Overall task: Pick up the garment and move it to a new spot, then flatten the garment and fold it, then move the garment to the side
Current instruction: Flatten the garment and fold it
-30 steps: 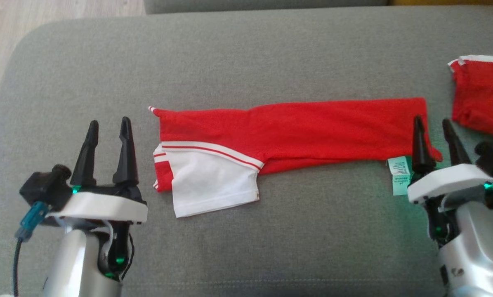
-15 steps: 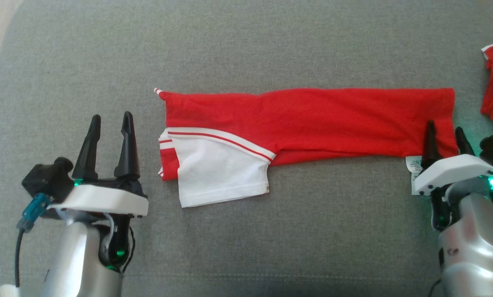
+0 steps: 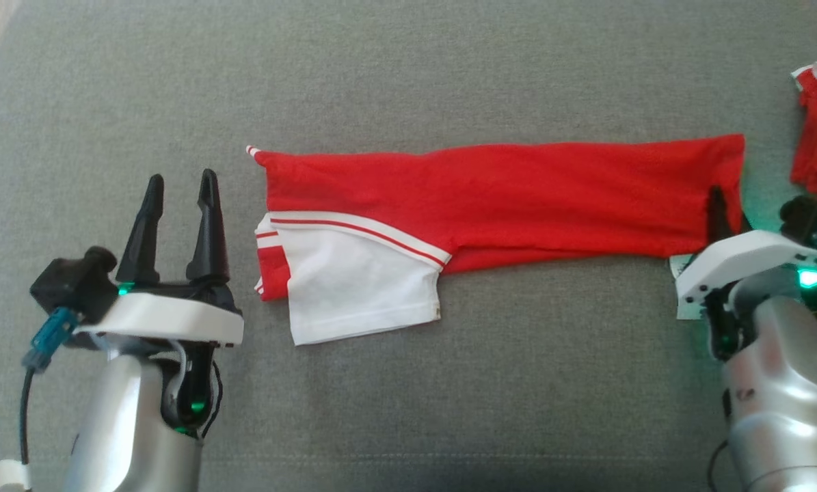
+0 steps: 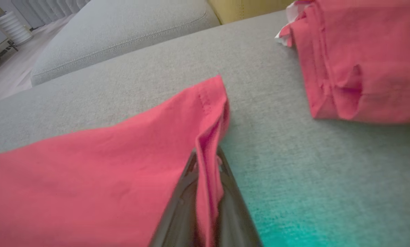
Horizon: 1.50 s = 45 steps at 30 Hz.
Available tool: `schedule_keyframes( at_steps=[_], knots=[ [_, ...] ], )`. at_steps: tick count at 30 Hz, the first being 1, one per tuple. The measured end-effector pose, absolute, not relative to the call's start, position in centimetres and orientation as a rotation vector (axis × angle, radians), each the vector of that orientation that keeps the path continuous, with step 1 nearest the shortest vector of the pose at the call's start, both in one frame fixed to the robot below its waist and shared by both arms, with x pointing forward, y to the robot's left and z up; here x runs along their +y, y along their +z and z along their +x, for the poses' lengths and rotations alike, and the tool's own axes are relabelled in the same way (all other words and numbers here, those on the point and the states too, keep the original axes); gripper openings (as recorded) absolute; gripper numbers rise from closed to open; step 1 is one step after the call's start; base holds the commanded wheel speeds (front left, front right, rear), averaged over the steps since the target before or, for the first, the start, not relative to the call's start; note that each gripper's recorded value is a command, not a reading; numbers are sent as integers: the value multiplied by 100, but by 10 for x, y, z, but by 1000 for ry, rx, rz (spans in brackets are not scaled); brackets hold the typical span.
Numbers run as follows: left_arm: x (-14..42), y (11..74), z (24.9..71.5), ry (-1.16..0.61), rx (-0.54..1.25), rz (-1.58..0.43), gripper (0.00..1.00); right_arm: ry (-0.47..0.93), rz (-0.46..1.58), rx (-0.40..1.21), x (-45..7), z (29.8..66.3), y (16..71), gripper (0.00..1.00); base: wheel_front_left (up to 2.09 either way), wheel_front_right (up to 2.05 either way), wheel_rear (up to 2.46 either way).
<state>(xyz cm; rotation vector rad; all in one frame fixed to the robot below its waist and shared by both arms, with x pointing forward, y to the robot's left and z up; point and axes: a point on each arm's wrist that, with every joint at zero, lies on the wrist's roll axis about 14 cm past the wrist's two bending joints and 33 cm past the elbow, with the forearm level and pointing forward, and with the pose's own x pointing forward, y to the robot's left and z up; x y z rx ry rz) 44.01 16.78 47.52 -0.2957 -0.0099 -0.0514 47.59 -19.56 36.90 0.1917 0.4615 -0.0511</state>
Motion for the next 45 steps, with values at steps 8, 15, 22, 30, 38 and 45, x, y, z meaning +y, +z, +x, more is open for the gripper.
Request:
schedule_keyframes(
  at_steps=[8, 15, 22, 30, 38, 45],
  knots=[
    [162, 489, 441, -68, -46, -303, 100, -170, 161, 352, -264, 477, 412, 0, 0, 0, 0],
    [157, 500, 439, -86, -71, -307, 100, -239, 156, 317, -296, 457, 427, 0, 0, 0, 0],
    [154, 505, 427, -88, -77, -327, 100, -194, 208, 202, -278, 464, 472, 0, 0, 0, 0],
    [162, 515, 413, -62, -103, -330, 100, -24, 293, 130, -211, 463, 509, 0, 0, 0, 0],
    [179, 514, 398, -14, -105, -331, 100, 262, 444, 160, -111, 453, 517, 0, 0, 0, 0],
    [182, 509, 391, -2, -90, -327, 100, 431, 554, 279, -37, 430, 482, 0, 0, 0, 0]
  ],
)
